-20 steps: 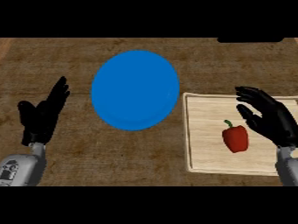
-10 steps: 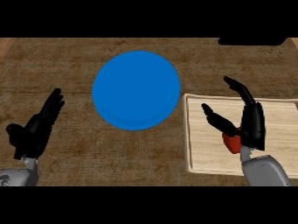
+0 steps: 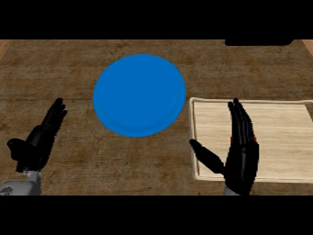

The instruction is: Pick the bell pepper from the tray and place it in the plate

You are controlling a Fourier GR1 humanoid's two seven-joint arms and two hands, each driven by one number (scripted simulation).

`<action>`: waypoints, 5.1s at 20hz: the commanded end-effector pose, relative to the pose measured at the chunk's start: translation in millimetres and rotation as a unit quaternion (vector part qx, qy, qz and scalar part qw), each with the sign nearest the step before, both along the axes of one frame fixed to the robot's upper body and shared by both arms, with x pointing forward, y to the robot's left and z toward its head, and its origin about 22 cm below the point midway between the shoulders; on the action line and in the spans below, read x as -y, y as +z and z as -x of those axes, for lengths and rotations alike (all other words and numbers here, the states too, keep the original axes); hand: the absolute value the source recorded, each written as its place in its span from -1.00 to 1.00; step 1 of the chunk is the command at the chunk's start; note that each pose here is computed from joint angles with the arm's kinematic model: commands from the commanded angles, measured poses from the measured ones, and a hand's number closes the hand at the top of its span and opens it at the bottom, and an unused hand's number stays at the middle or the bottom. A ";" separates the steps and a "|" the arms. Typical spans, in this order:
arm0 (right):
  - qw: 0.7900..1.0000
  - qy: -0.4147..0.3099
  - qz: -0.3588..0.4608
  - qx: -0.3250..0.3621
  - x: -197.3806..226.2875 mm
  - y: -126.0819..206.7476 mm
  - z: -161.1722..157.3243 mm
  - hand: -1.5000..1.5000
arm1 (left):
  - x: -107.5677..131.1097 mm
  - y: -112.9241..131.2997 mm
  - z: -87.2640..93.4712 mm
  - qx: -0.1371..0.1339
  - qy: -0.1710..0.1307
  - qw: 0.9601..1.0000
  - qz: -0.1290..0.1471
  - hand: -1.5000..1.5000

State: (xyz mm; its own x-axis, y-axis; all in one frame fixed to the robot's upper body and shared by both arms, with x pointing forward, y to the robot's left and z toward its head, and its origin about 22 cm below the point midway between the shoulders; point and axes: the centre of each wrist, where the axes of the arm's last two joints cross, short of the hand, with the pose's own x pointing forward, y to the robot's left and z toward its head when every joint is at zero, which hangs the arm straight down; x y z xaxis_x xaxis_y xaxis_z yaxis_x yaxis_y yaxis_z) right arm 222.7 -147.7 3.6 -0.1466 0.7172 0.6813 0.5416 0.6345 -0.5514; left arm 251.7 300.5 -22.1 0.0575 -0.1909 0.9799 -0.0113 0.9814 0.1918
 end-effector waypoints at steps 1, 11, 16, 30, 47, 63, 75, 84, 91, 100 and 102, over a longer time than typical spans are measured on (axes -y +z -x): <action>0.996 -0.066 0.049 -0.042 6.7 7.3 26.3 -1.00 | -2.2 -2.2 7.9 0.005 0.004 1.000 0.004 0.00; 0.942 -0.116 0.140 -0.282 -3.0 60.7 52.4 -1.00 | -16.3 -6.8 6.9 0.002 0.006 1.000 0.004 0.00; 0.925 -0.131 0.125 -0.334 -8.5 82.7 57.8 -1.00 | 4.7 -7.3 -1.9 0.005 -0.008 1.000 -0.001 0.00; 0.879 -0.160 0.153 -0.421 5.4 76.8 24.7 -1.00 | -10.7 -9.7 -5.2 0.002 0.004 1.000 0.002 0.00; 0.862 -0.151 0.151 -0.460 38.9 14.5 -11.3 1.00 | -11.7 2.4 -5.9 0.007 -0.008 1.000 0.003 0.00; 0.873 -0.175 0.049 -0.452 1.9 8.1 58.2 1.00 | -16.3 -8.4 10.1 -0.002 0.011 1.000 -0.002 0.00; 0.921 -0.217 0.093 -0.311 -75.0 72.4 139.9 1.00 | -23.3 4.4 6.8 -0.004 -0.001 1.000 0.002 0.00; 0.945 -0.241 0.138 -0.175 -75.5 104.7 123.4 1.00 | -1.8 1.6 7.1 0.009 -0.004 1.000 -0.006 0.00; 0.957 -0.208 0.141 -0.144 -74.7 115.7 112.9 1.00 | -5.8 2.0 0.8 0.006 -0.007 1.000 0.000 0.00; 0.962 -0.173 0.142 -0.159 -74.1 118.5 89.7 1.00 | 10.7 9.7 -8.6 0.016 -0.023 1.000 -0.002 0.00; 0.964 -0.166 0.131 -0.162 -74.9 116.9 81.5 1.00 | 9.4 1.0 -3.9 0.014 -0.026 1.000 0.004 0.00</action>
